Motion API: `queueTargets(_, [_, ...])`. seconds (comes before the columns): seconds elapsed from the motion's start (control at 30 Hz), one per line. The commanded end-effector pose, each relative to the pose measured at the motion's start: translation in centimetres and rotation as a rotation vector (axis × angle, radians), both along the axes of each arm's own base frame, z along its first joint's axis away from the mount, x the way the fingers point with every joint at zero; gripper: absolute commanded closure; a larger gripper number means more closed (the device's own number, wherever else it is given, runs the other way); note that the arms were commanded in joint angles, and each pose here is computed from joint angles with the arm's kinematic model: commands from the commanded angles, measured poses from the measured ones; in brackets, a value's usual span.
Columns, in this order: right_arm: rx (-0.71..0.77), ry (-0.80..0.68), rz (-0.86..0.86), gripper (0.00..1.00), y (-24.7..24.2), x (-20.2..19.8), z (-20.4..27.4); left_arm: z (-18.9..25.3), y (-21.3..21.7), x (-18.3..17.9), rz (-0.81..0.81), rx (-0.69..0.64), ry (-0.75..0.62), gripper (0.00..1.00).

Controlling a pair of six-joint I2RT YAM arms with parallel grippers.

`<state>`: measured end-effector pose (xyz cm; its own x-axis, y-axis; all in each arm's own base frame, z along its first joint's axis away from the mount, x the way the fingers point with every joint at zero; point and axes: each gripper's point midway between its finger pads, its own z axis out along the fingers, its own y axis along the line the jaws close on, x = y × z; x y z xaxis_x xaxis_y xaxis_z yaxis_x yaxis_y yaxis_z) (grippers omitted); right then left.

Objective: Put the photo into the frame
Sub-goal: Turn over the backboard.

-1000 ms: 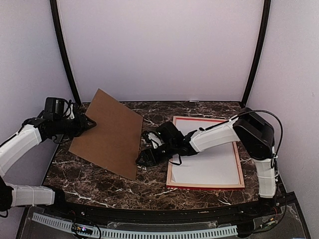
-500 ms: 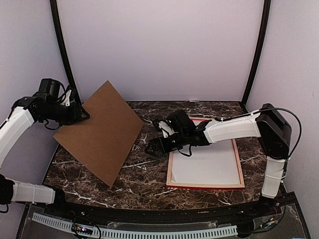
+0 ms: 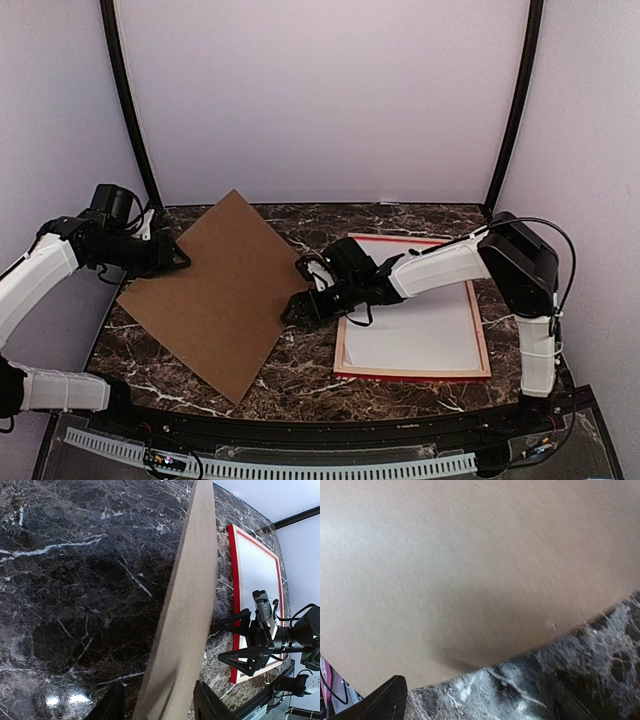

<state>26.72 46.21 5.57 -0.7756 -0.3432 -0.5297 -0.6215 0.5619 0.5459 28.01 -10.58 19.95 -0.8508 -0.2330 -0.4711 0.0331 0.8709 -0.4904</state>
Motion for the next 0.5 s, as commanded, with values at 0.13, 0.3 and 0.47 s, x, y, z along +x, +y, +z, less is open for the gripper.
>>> queueTargets(0.13, [0.057,0.031,0.022,0.04,2.5,-0.2,-0.4,0.5,-2.9,-0.2,-0.05,-0.143,-0.041,0.87])
queueTargets(0.3, [0.016,0.027,0.003,0.04,1.8,0.1,-1.6,1.2,-3.2,-0.6,-0.074,-0.152,-0.039,0.66])
queueTargets(0.47, [-0.011,0.016,-0.009,0.04,1.1,0.5,-2.0,2.4,-3.1,-0.7,-0.101,-0.125,-0.052,0.57])
